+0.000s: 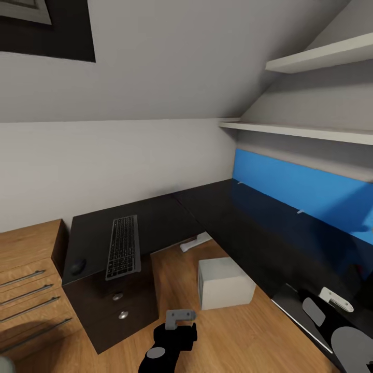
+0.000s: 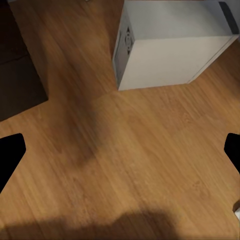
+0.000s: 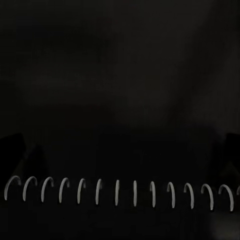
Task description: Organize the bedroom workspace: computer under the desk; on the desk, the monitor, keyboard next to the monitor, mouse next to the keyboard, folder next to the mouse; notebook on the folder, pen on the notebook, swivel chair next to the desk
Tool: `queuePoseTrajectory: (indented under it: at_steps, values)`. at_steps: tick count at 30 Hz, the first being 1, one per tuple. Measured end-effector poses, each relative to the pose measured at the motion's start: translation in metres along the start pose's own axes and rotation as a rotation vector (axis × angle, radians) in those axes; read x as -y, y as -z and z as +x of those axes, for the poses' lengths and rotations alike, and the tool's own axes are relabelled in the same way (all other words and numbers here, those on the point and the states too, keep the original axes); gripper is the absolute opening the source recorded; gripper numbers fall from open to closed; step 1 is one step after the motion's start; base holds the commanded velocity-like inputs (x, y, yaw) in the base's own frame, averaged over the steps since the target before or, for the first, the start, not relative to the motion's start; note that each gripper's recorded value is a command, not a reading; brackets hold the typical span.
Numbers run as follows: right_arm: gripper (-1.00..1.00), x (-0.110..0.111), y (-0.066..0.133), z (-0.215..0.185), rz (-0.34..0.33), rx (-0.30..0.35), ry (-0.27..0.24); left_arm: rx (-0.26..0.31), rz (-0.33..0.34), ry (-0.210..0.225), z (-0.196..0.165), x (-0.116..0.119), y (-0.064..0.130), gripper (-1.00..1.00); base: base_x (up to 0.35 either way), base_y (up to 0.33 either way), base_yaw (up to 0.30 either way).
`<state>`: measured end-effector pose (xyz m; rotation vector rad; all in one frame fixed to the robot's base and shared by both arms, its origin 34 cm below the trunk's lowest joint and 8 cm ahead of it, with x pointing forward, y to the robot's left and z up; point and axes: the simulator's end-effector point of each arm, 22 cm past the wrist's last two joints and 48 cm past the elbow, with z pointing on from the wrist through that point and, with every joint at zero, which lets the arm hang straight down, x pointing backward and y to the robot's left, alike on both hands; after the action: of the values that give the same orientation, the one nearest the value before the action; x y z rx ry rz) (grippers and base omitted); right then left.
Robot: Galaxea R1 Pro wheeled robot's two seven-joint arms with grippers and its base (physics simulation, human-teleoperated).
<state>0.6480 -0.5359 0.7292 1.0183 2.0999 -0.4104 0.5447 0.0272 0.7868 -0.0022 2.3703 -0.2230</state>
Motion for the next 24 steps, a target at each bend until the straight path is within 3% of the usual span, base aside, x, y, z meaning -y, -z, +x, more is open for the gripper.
queuePoseTrajectory:
  at_steps: [24]
  values:
    - [1.0,-0.001,0.0001,0.0,-0.003,0.001,-0.002,0.0,-0.001,0.0,0.0,0.0001,0.0,1.0,-0.066,0.027,0.0]
